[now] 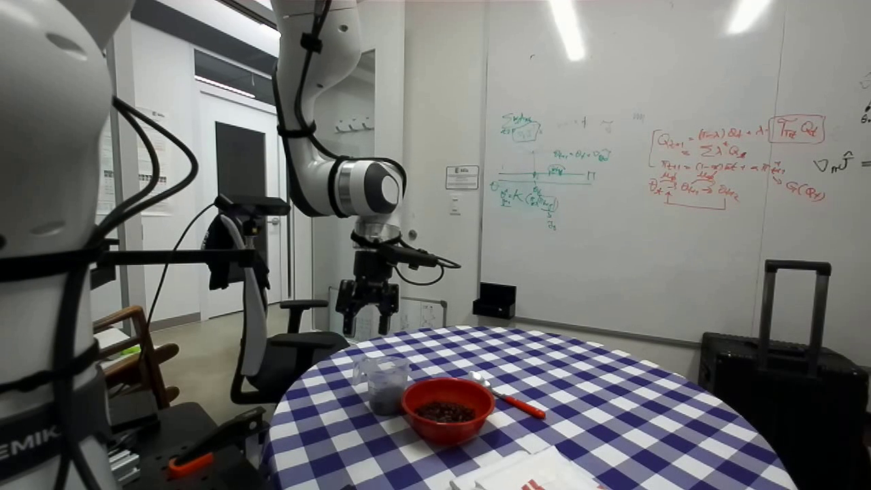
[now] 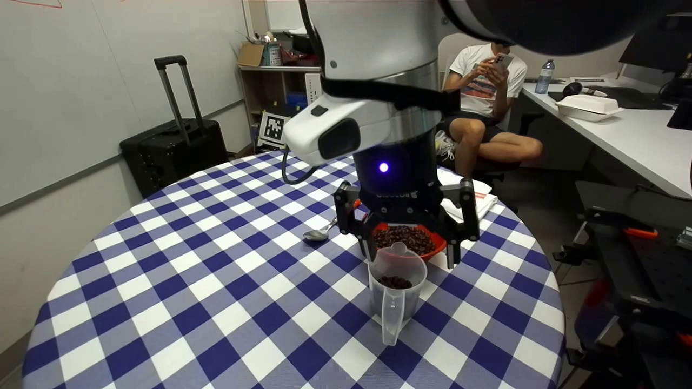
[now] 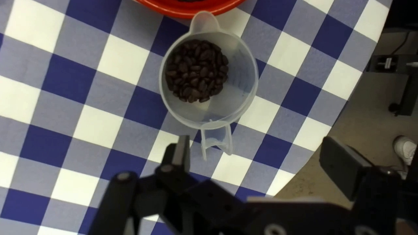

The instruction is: Pour some contents from the transparent jar into the bowl

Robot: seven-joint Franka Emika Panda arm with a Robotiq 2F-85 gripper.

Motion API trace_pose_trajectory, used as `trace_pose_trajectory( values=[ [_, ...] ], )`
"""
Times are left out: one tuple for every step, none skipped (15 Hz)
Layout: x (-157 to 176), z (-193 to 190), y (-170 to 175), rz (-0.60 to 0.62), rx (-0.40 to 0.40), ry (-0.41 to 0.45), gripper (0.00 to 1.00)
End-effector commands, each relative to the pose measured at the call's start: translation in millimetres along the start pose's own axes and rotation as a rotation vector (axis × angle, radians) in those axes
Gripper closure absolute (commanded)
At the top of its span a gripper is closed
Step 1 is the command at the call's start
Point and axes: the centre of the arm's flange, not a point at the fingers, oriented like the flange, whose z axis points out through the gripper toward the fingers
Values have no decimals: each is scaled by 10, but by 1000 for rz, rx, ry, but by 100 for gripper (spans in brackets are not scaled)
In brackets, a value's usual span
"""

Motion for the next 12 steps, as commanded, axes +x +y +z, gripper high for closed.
trace_pose_trajectory(
  values=[
    [19,127,45,5,-9,8,0],
    [23,168,51,8,-7,13,0],
    [26,205,60,10,-7,17,0],
    [24,257,69,9,-5,18,0],
    [27,295,74,8,-4,21,0],
    [31,320,83,6,-5,23,0],
    [37,346,97,3,-5,23,0],
    [39,360,113,-1,-6,25,0],
    [38,377,140,-6,-6,24,0],
    [39,393,162,-10,-5,24,0],
    [39,401,184,-14,-3,23,0],
    [39,402,199,-16,-2,23,0]
  ],
)
